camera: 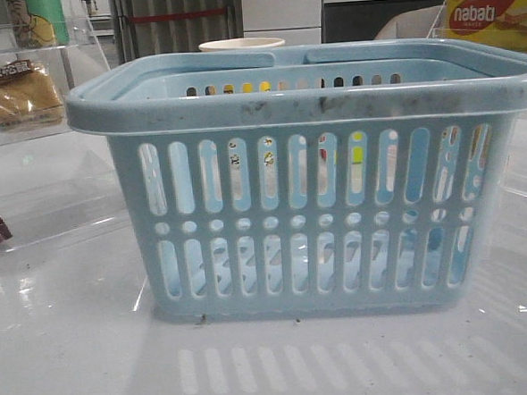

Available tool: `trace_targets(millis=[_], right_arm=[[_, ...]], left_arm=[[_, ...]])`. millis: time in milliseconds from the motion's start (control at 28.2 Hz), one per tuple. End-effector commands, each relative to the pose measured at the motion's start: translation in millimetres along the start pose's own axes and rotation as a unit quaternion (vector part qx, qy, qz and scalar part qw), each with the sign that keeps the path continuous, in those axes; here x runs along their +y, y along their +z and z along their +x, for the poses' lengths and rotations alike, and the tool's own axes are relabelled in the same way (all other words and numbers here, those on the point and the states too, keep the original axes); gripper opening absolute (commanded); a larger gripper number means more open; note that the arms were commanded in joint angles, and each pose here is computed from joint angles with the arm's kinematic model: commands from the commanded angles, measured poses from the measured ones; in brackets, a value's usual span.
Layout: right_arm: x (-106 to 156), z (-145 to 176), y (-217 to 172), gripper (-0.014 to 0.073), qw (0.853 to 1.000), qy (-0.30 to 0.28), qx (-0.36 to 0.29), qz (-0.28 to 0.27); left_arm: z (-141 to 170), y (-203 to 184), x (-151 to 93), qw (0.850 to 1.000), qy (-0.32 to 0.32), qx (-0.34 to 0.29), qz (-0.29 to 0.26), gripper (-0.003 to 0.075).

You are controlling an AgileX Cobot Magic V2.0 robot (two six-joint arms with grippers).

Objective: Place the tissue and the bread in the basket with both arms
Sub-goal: 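Close the right gripper on the black box and lift it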

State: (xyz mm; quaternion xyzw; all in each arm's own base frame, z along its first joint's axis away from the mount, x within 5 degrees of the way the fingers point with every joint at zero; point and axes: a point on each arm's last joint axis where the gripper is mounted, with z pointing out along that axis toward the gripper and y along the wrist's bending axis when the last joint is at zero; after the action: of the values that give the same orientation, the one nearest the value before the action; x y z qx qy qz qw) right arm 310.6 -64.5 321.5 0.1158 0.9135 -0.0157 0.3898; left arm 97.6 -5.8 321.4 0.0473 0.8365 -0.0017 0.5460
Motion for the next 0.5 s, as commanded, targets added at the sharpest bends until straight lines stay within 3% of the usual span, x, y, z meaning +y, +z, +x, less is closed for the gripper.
trace_targets(millis=[0, 460], right_arm=[[-1.4, -31.6, 1.1, 0.0593, 0.998, -0.005, -0.058, 0.005], [-5.7, -53.3, 76.9, 0.0591, 0.999, -0.025, -0.041, 0.019]], left_arm=[[-16.1, -2.7, -0.1, 0.999, -0.003, -0.050, 0.002, 0.0380], [-16.1, -2.7, -0.1, 0.999, -0.003, -0.050, 0.002, 0.0380]])
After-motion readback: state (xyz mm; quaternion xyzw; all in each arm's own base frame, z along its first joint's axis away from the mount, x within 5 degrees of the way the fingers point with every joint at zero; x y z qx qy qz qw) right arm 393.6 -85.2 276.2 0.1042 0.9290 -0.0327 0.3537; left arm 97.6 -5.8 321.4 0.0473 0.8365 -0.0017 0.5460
